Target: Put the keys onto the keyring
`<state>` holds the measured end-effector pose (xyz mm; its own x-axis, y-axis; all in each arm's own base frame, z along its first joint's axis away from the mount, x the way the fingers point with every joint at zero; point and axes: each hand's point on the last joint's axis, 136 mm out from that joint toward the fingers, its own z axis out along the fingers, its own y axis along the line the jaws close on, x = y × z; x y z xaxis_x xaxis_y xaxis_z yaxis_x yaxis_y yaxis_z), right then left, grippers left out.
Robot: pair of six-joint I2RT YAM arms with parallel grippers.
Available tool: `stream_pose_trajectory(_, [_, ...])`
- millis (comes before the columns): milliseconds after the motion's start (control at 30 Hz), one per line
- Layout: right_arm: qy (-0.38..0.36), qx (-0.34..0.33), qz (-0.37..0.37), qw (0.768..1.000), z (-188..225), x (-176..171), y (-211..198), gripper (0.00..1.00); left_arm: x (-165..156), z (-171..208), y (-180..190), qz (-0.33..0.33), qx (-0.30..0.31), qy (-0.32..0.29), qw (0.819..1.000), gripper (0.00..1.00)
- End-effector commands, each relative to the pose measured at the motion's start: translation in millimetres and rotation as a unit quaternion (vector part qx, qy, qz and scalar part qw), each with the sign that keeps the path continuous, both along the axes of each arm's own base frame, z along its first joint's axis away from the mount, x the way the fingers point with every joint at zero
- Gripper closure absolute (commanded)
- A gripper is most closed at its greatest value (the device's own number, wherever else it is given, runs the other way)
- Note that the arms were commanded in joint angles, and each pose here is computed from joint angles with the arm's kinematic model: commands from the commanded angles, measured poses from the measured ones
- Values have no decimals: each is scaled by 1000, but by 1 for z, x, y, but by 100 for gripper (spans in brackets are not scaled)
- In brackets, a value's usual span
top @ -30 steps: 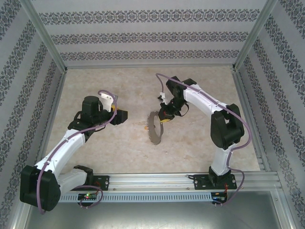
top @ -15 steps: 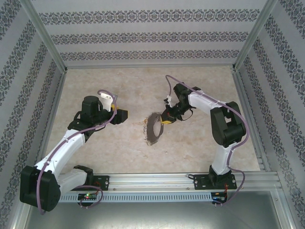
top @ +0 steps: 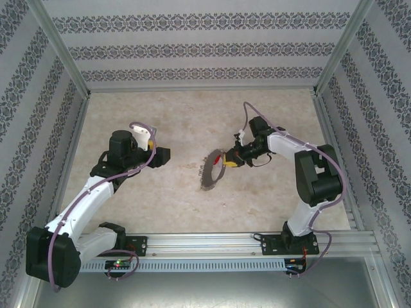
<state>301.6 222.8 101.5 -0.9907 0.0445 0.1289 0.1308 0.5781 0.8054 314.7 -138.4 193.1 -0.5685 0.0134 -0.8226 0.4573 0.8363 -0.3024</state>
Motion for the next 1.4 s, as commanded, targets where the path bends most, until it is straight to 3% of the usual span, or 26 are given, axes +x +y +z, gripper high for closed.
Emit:
stream_pose_trajectory(0, [-58,45,-24,997,58,28,28,100,3,0,19,45,10,3,999,25])
stream_pose_trajectory(133, [-98,56,-20,993,88,47,63,100,11,5,47,113,-9,19,993,22])
stream_pose_trajectory(200, [-112,51,-15,992,92,54,76,100,13,5,61,152,-25,34,987,16])
stream_pose_trajectory(367, [-78,41,4,996,61,52,96,100,13,-1,83,197,-51,79,976,11])
stream_pose_trajectory(700, [30,-4,-29,999,-62,8,43,100,7,-30,85,202,-53,117,971,7])
stream_pose_trajectory(867, [38,-18,-47,998,-74,-9,14,100,8,-47,88,216,-49,174,960,7])
stream_pose_trajectory(1000, [28,-23,-52,998,-67,-12,2,79,15,-50,84,207,-51,190,958,6])
stream_pose_trajectory(1167, [-18,-29,-55,998,-40,-6,-9,61,20,-47,96,229,-25,179,956,0])
stream_pose_trajectory(1300, [-82,-72,-33,993,-12,-5,-24,44,18,-47,111,245,26,168,954,0])
stream_pose_trajectory(1367, [-138,-103,-18,985,5,-3,-34,28,15,-44,115,246,44,156,956,0])
